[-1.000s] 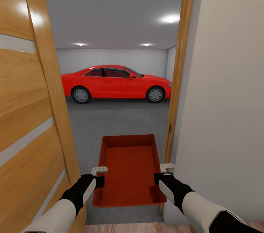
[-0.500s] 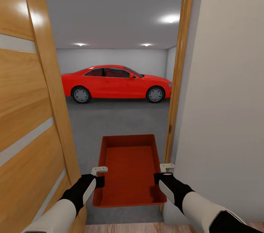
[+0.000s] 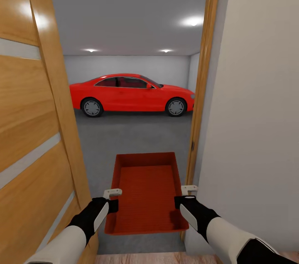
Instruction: Move the two storage containers from the living room to the garage. In the garage, place one container on the floor and stack the other container on top of it (either order is fine).
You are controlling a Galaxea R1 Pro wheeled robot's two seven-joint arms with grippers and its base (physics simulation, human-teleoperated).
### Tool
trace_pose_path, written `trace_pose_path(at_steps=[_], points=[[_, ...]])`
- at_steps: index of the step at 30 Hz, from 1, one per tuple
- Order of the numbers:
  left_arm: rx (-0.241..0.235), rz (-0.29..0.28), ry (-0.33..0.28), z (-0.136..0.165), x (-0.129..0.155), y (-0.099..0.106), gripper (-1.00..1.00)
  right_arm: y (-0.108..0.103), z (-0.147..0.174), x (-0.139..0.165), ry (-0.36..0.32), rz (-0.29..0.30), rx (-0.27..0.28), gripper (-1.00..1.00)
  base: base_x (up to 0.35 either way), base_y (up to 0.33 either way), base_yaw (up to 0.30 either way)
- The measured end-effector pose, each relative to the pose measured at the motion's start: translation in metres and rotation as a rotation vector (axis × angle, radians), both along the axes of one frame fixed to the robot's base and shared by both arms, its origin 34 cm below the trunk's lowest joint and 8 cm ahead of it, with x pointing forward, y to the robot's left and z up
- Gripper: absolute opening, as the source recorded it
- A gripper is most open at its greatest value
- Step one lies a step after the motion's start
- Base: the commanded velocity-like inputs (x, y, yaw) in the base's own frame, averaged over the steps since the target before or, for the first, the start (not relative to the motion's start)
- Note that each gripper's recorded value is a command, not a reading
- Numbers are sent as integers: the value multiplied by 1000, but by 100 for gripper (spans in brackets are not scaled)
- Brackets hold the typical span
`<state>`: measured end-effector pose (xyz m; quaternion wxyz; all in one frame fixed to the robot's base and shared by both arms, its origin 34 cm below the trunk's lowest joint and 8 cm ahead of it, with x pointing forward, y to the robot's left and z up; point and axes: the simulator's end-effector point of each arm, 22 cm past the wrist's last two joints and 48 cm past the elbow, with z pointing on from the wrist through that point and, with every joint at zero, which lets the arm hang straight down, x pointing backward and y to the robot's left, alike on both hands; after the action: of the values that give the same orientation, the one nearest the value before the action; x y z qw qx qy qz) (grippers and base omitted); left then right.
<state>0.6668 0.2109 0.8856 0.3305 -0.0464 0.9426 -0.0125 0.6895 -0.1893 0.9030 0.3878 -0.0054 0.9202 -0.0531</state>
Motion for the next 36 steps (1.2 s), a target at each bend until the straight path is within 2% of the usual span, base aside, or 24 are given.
trace_pose_path(at_steps=[4, 27, 36], points=[[0, 0, 0, 0, 0, 0, -100, 1, 0, 0, 0, 1, 0, -100, 86, 0, 0], [0, -1, 1, 0, -1, 1, -100, 1, 0, -1, 1, 0, 0, -100, 314, 0, 0], [2, -1, 4, 0, -1, 1, -100, 1, -1, -1, 4, -1, 2, -100, 127, 99, 0]])
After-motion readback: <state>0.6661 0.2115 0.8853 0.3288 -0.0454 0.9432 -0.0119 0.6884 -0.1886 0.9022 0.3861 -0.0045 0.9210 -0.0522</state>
